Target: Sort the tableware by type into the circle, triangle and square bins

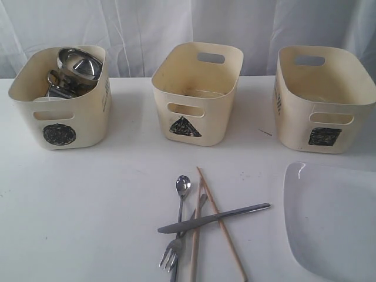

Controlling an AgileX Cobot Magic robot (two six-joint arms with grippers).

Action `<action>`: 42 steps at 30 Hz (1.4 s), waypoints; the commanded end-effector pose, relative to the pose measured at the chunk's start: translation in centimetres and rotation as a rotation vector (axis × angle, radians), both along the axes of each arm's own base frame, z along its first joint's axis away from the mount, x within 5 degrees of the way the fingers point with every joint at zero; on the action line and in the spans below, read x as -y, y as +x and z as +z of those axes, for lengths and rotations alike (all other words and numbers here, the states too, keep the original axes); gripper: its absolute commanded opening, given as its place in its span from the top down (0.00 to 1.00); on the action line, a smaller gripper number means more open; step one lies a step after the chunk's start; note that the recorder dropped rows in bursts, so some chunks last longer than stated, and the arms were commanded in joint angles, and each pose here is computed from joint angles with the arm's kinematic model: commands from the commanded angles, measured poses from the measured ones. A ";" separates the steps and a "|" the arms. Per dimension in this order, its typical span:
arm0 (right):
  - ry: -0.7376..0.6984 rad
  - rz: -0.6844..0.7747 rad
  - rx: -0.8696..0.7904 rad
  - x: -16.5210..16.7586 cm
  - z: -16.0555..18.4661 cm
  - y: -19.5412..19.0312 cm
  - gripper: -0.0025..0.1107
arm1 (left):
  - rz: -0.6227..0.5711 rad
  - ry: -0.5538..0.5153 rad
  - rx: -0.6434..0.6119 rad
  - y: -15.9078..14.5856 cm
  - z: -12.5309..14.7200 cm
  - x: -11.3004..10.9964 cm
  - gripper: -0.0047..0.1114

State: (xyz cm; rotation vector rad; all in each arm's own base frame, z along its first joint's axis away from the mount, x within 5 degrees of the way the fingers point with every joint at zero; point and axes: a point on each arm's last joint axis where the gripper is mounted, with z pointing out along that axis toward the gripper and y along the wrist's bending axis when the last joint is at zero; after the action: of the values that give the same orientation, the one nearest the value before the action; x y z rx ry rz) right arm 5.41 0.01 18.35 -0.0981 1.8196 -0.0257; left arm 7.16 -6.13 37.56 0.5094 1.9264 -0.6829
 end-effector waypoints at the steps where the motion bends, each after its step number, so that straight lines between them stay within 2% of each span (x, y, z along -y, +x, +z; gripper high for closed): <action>1: 0.003 -0.007 0.007 0.0 0.0 0.0 0.98 | -0.031 -0.007 0.007 -1.5 -0.4 0.0 0.96; 4: 0.003 -0.007 0.007 0.0 0.0 0.0 0.98 | -0.002 -0.025 0.076 -2.1 0.2 -0.3 0.96; 7: 0.003 -0.007 0.007 0.0 0.0 0.0 0.98 | 0.053 0.072 0.111 -2.1 -0.1 -1.0 0.96; 9: 0.003 -0.007 0.007 0.0 0.0 0.0 0.98 | 0.114 0.088 0.048 -1.7 -1.0 -1.4 0.96; 10: 0.003 -0.007 0.007 0.0 0.0 0.0 0.98 | 0.182 0.089 -0.012 -1.1 -2.2 -1.8 0.96; 11: 0.003 -0.007 0.007 0.0 0.0 0.0 0.98 | 0.208 0.092 -0.018 -0.8 -2.7 -2.0 0.96; 14: 0.003 -0.007 0.007 0.0 0.0 0.0 0.98 | 0.304 0.023 0.041 0.7 -4.6 -2.3 0.96; 17: 0.003 -0.007 0.007 0.0 0.0 0.0 0.98 | 0.343 0.020 0.134 0.8 -5.7 -2.7 0.96; 23: 0.003 -0.007 0.007 0.0 0.0 0.0 0.98 | 0.475 0.172 0.269 0.0 -7.3 -4.1 0.96; 28: 0.003 -0.007 0.007 0.0 0.0 0.0 0.98 | 0.498 0.261 0.300 -0.7 -9.2 -4.4 0.96; 33: 0.003 -0.007 0.007 0.0 0.0 0.0 0.98 | 0.520 0.310 0.240 -0.6 -13.4 -4.8 0.96; 37: 0.003 -0.007 0.007 0.0 0.0 0.0 0.98 | 0.581 0.201 0.120 -0.4 -17.3 -5.0 0.96; 42: 0.003 -0.007 0.007 0.0 0.0 0.0 0.98 | 0.588 0.210 0.026 -0.7 -20.9 -5.1 0.96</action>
State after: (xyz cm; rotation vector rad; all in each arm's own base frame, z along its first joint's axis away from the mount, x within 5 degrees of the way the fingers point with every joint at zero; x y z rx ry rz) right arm 5.41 0.01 18.35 -0.0981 1.8196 -0.0257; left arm 6.62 -1.12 17.99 0.1130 1.9728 -0.0681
